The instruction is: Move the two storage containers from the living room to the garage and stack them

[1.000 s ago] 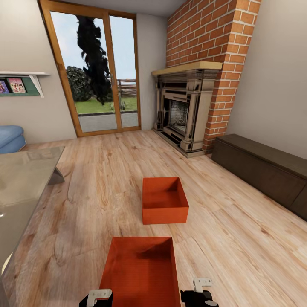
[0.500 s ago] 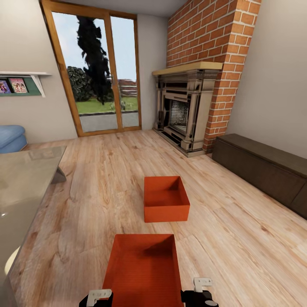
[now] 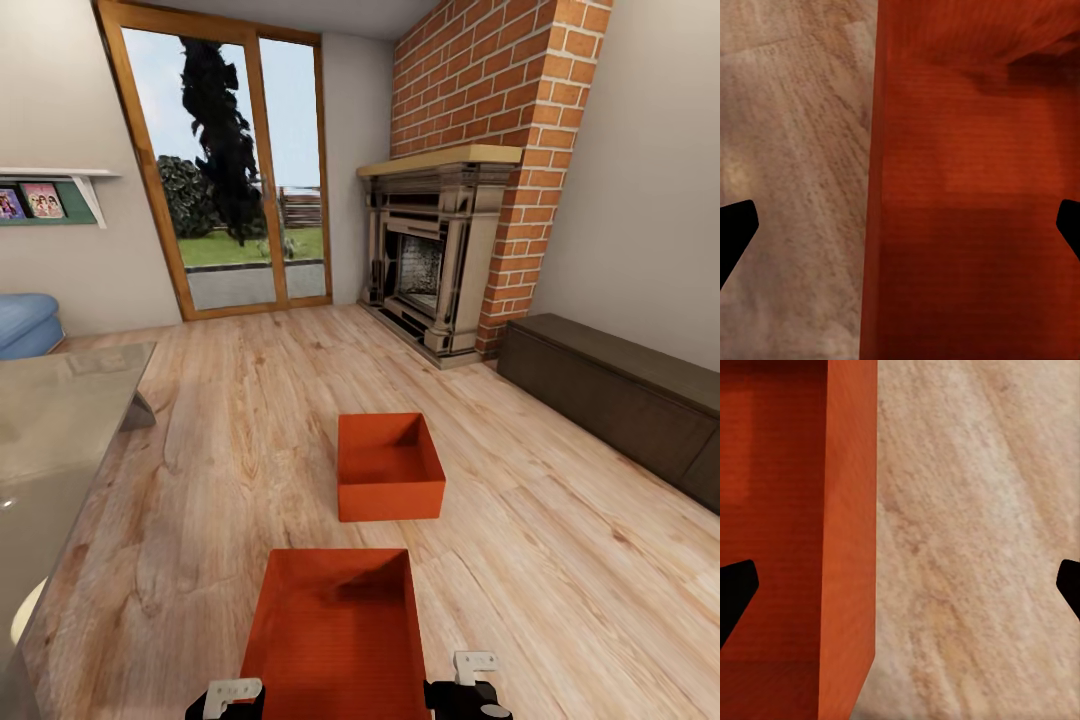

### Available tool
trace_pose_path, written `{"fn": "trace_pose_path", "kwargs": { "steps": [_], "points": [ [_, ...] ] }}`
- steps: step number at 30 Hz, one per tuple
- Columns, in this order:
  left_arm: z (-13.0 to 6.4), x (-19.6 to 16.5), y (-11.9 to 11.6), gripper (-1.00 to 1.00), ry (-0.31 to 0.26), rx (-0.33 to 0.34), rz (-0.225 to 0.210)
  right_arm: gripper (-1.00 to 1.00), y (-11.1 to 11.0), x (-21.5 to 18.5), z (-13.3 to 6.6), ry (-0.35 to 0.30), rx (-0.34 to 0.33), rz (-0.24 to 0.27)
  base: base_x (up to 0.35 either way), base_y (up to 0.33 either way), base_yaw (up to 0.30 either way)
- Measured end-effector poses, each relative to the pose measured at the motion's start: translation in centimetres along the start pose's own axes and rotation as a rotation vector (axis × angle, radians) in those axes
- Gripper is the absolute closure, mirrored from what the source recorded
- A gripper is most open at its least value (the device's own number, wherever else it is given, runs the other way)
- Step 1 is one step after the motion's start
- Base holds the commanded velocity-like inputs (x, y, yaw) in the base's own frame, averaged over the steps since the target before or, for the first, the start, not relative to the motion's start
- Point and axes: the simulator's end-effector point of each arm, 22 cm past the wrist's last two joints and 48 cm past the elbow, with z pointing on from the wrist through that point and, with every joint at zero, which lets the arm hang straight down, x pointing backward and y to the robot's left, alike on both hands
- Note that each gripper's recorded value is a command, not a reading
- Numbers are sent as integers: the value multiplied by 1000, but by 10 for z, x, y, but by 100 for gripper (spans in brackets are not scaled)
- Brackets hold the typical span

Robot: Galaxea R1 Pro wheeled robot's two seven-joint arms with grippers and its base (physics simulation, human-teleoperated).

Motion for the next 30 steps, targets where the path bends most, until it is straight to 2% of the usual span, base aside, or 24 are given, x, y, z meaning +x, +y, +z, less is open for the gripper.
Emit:
{"fn": "trace_pose_path", "kwargs": {
  "steps": [8, 17, 30],
  "points": [
    [0, 0, 0, -100, 0, 0, 0, -100, 0, 0, 0, 0, 0, -1, 0, 0, 0],
    [11, 18, 1, -100, 0, 0, 0, -100, -1, 15, 14, 0, 0, 0, 0, 0, 0],
    [11, 18, 1, -100, 0, 0, 0, -100, -1, 15, 15, 0, 0, 0, 0, 0, 0]
  ]
}}
